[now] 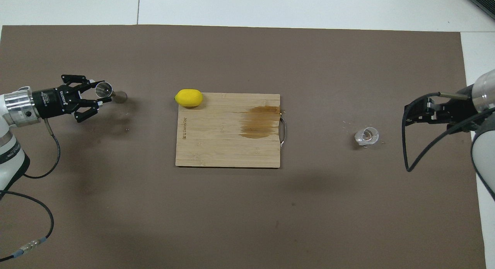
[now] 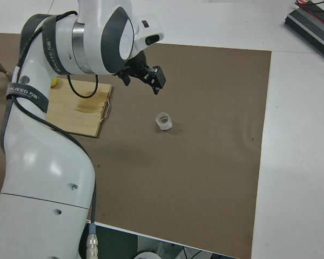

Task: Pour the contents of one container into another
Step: 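Carry the metal cup onto the wooden board and open the left gripper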

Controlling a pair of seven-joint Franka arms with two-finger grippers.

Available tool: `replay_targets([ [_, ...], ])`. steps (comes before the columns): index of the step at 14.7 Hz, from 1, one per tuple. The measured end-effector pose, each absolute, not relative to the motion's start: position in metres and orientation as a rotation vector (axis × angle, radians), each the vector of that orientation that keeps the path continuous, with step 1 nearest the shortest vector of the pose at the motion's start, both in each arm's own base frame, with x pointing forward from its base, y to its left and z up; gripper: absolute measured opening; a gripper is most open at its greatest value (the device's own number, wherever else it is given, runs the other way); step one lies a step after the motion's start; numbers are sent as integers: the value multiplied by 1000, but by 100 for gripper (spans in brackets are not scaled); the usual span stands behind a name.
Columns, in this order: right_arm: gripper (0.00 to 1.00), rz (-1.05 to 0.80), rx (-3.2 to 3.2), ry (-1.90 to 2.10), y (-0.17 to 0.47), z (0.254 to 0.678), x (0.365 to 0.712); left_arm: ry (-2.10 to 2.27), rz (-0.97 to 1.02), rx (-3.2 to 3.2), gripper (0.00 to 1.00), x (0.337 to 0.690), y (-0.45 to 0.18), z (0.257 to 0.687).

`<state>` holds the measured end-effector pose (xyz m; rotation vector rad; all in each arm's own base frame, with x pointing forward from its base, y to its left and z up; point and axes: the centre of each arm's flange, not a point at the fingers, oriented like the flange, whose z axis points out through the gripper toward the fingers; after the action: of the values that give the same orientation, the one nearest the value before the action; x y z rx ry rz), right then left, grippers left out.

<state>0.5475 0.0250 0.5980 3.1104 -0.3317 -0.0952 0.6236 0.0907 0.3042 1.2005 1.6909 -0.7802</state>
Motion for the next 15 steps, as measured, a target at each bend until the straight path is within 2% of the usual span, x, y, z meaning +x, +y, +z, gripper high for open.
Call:
replay_targets([
  [7, 100, -95, 3110, -332, 25, 598, 548, 1609, -932, 1203, 50, 655, 2, 363],
  [15, 100, -95, 3109, -350, 18, 598, 548, 1443, -1152, 1260, 50, 640, -155, 387],
])
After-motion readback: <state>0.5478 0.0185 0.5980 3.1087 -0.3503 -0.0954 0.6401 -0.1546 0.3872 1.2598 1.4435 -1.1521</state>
